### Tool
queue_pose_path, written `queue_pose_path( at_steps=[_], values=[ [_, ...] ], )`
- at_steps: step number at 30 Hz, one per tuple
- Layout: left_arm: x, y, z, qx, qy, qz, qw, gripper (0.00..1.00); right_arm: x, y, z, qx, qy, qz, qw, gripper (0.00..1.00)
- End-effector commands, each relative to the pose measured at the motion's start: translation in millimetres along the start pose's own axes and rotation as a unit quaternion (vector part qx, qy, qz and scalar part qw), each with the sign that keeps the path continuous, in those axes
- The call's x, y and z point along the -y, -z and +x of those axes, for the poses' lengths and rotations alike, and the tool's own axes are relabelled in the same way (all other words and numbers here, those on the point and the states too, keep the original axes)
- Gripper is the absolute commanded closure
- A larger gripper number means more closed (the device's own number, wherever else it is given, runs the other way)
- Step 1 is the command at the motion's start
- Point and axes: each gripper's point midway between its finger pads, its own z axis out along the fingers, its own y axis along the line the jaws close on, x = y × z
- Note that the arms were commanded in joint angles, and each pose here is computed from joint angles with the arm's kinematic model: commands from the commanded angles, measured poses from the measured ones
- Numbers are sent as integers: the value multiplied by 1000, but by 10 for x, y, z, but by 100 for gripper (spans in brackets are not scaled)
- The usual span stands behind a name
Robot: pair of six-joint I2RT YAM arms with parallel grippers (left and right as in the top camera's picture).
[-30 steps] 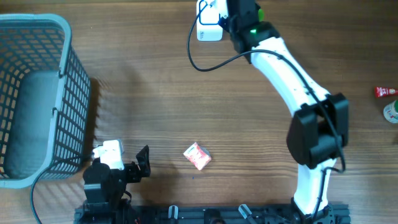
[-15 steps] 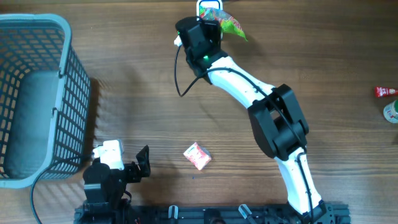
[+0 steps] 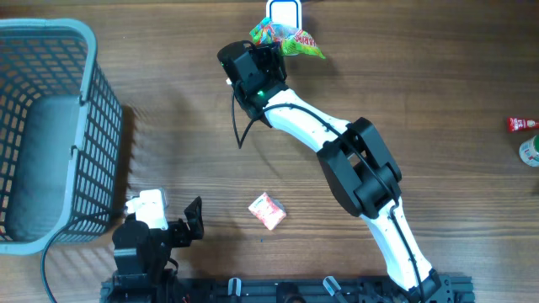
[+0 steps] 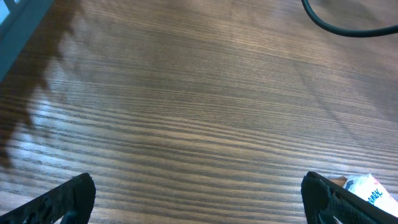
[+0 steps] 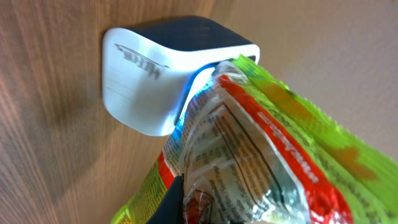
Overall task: Scan the item barcode
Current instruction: 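Hold the snack bag against the white scanner, then carry the snack bag to the right side and drop it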
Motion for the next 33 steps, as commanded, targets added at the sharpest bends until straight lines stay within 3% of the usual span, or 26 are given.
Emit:
queue_pose_path(
  at_steps=[1,4,6,8,11,16,19,21,22,23,24,27,28,31,33],
  values=[
    [-17,-19,21,0,4,-3,1000,0,471,184,413,-32,-38,30,998,96],
    [-17,-19,21,0,4,-3,1000,0,895,194,1239,-73,-142,46,986,95],
    [-16,-19,21,0,4,-2,1000,0,889,85,1868,-117,-187,27,975,96],
    [-17,-19,21,0,4,-3,1000,0,518,-172,2647,-184,-246,-27,951,96],
    [-17,-19,21,0,4,-3,1000,0,-201,-445,3166,-214,-319,-121,915,95],
    [-17,-19,21,0,4,-3,1000,0,-1849,-710,4206,-325,-461,-240,791,95],
    [-17,-19,21,0,4,-3,1000,0,-2462,-692,4478,-355,-552,-252,711,95],
    [-16,-19,21,0,4,-2,1000,0,-2745,-669,4519,-345,-620,-272,650,93],
    [-17,-19,21,0,4,-3,1000,0,-2782,-662,4561,-350,-639,-268,630,73],
    [-16,-19,21,0,4,-2,1000,0,-2755,-667,4591,-351,-651,-261,620,45],
    [-17,-19,21,0,4,-3,1000,0,-2556,-700,4563,-333,-669,-246,618,3],
    [-16,-19,21,0,4,-2,1000,0,-1753,-716,4298,-232,-712,-226,623,0],
    [-17,-19,21,0,4,-3,1000,0,-1105,-603,4011,-149,-763,-214,591,0],
    [-17,-19,21,0,4,-3,1000,0,-275,-13,3110,20,-803,-296,518,1],
    [-17,-19,21,0,4,-3,1000,0,-101,336,2597,56,-784,-344,514,0]
  ],
)
